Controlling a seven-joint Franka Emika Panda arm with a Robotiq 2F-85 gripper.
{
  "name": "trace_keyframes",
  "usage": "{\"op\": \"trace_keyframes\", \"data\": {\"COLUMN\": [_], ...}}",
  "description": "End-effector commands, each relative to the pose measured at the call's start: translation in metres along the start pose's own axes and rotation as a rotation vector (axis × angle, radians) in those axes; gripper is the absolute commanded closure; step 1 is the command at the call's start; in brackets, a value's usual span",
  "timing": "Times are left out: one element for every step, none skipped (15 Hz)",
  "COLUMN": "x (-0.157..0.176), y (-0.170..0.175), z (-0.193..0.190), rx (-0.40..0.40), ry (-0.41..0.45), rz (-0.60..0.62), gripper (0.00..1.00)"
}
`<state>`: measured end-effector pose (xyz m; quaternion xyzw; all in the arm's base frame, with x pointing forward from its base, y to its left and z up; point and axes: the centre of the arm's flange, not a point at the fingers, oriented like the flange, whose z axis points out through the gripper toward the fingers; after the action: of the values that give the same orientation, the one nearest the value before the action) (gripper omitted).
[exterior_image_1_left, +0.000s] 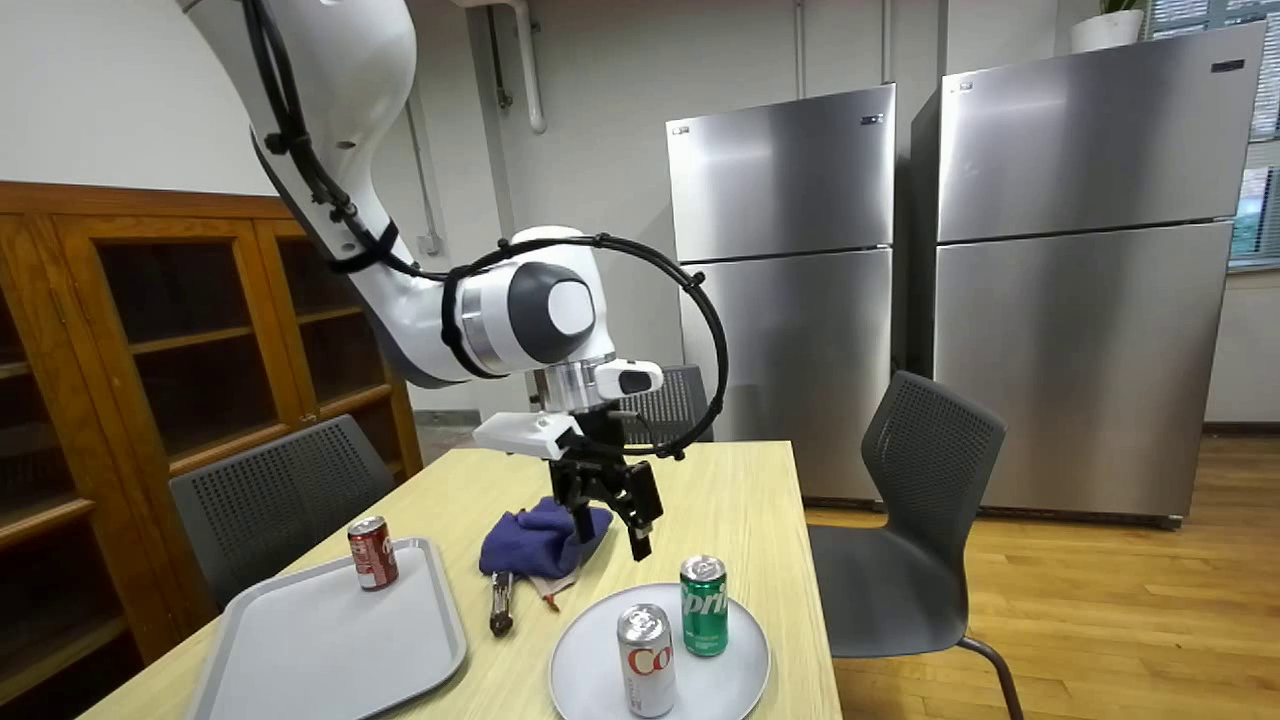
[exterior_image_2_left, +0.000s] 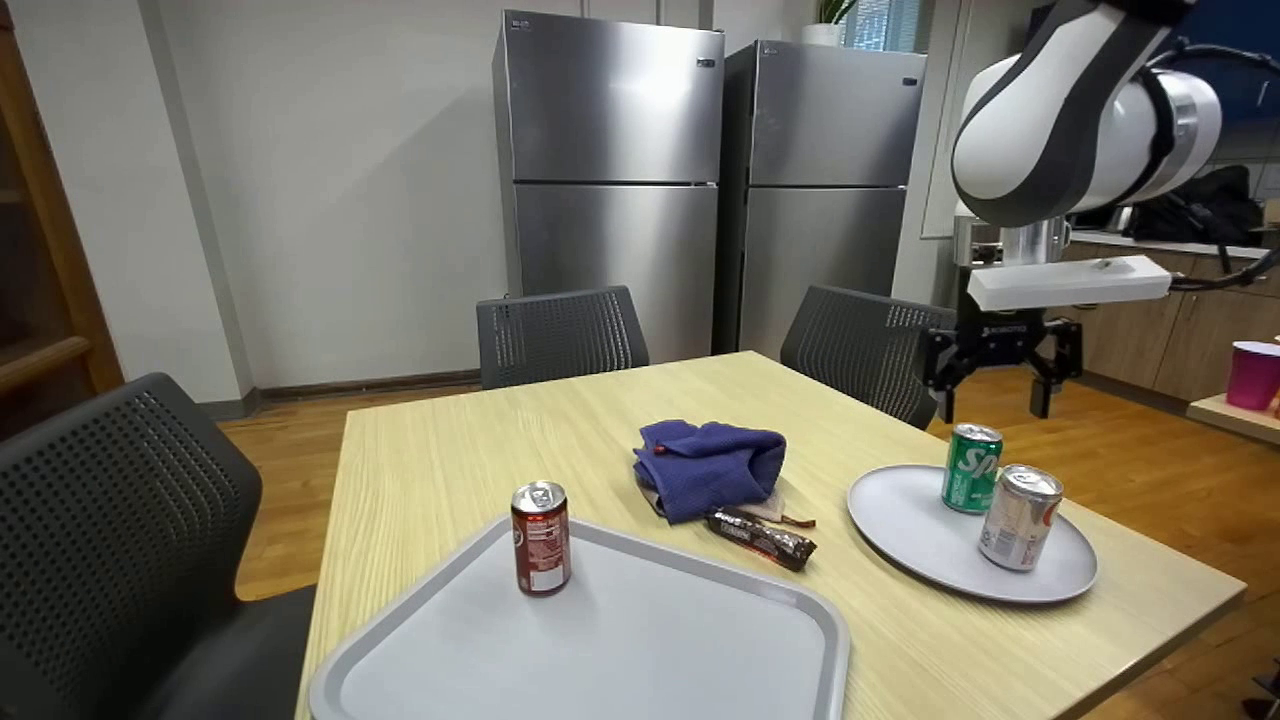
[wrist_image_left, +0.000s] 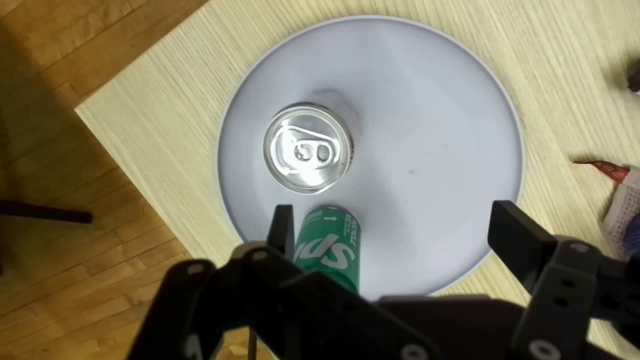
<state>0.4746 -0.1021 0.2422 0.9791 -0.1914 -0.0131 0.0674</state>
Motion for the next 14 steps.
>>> {"op": "trace_keyframes", "data": {"x": [-0.019,-0.021,-0.023,-0.025,-0.027,-0.028,-0.03,-0.031,-0.032,-0.032,-0.032,-0.031,-0.03,-0.029], "y": [0.023,0.028,0.032,0.037,0.041,0.044,0.047,0.051,0.052,0.054,0.054,0.055,0.055,0.055], "z": [-0.004,0.001,0.005,0.01,0.015,0.019,0.022,0.027,0.03,0.034,0.036,0.039,0.042,0.044], "rx": [0.011,0.019,0.019,0.023,0.024,0.029,0.031,0.033,0.038,0.043,0.048,0.053,0.058,0.061], "ry": [-0.006,-0.014,-0.02,-0.03,-0.039,-0.049,-0.057,-0.062,-0.065,-0.065,-0.066,-0.065,-0.066,-0.067], "rz": [0.054,0.056,0.068,0.077,0.089,0.096,0.108,0.118,0.123,0.13,0.135,0.14,0.142,0.149], "gripper": [0.0,0.0,0.0,0.0,0.0,0.0,0.0,0.0,0.0,0.0,0.0,0.0,0.0,0.0]}}
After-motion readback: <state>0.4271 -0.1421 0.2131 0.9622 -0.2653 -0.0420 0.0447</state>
